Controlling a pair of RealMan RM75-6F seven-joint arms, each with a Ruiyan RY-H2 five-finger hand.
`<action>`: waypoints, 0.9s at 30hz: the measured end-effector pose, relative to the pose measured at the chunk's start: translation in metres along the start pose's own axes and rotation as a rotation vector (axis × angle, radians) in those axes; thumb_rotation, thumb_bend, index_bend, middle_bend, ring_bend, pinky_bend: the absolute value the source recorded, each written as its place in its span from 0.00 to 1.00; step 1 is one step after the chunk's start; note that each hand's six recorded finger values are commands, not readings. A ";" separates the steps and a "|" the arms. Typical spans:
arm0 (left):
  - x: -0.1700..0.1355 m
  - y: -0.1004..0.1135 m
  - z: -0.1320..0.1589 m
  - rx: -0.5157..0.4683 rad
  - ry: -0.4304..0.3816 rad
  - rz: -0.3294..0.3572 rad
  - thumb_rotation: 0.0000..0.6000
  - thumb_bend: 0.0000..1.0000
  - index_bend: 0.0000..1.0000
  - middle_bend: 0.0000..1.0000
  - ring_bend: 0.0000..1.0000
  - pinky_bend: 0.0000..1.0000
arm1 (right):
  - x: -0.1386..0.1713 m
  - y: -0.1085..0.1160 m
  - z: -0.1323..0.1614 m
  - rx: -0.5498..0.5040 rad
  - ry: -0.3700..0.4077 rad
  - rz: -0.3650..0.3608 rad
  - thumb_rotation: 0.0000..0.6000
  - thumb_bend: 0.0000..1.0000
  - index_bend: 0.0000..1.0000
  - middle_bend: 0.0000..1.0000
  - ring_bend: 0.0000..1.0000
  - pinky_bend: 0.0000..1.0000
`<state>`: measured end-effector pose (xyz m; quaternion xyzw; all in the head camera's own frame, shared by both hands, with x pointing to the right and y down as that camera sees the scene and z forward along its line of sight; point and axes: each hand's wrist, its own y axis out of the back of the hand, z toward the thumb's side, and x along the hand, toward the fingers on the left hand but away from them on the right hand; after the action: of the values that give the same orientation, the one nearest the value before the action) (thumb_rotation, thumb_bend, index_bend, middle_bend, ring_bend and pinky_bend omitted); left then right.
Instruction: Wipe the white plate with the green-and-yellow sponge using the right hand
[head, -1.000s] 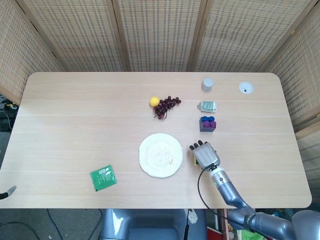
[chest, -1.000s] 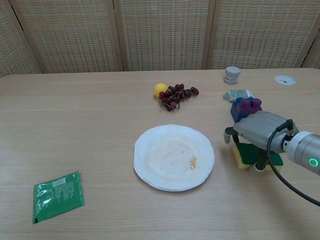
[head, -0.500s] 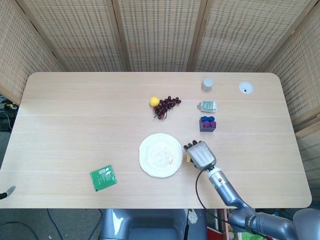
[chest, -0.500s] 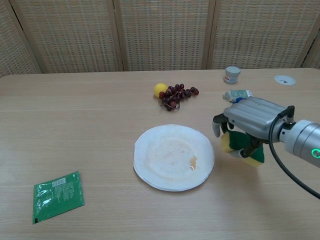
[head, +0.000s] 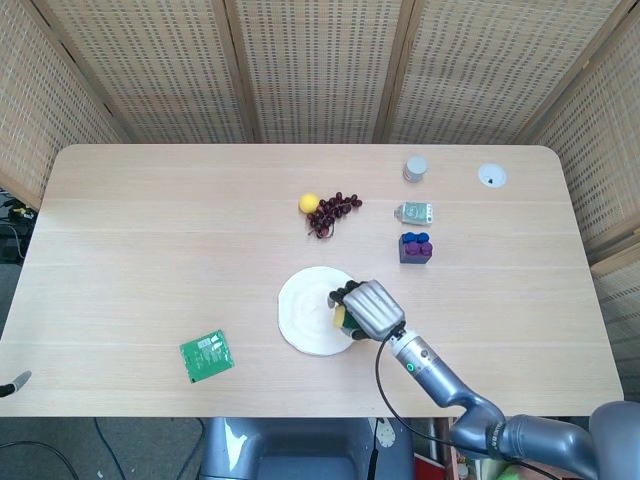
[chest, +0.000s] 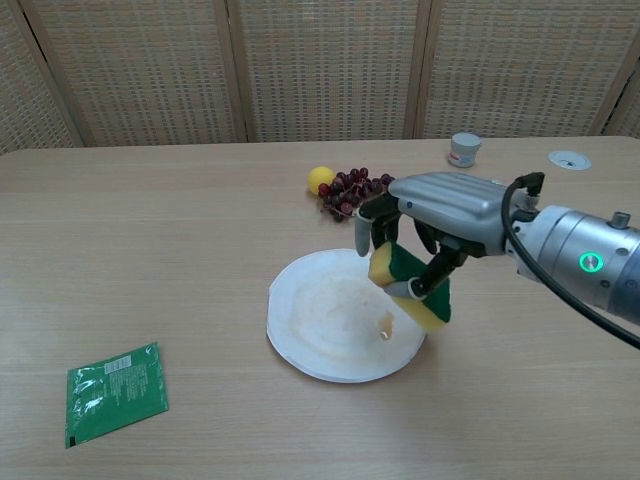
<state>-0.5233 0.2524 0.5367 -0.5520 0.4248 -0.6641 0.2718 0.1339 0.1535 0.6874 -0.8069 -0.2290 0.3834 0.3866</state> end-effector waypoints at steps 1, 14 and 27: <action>0.000 0.000 0.000 -0.001 0.002 -0.001 1.00 0.00 0.00 0.00 0.00 0.00 | -0.003 -0.001 0.001 -0.006 0.000 0.002 1.00 0.27 0.41 0.49 0.39 0.59; 0.007 -0.003 -0.003 -0.001 0.020 -0.018 1.00 0.00 0.00 0.00 0.00 0.00 | -0.028 -0.029 0.015 0.002 0.006 0.017 1.00 0.27 0.42 0.50 0.39 0.59; 0.009 -0.005 -0.003 0.002 0.028 -0.029 1.00 0.00 0.00 0.00 0.00 0.00 | -0.041 -0.038 0.023 -0.040 0.016 -0.011 1.00 0.27 0.42 0.51 0.39 0.59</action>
<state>-0.5281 0.2482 0.5457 -0.5485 0.4198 -0.6760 0.2568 0.0882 0.1594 0.7261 -0.8162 -0.2382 0.3702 0.3741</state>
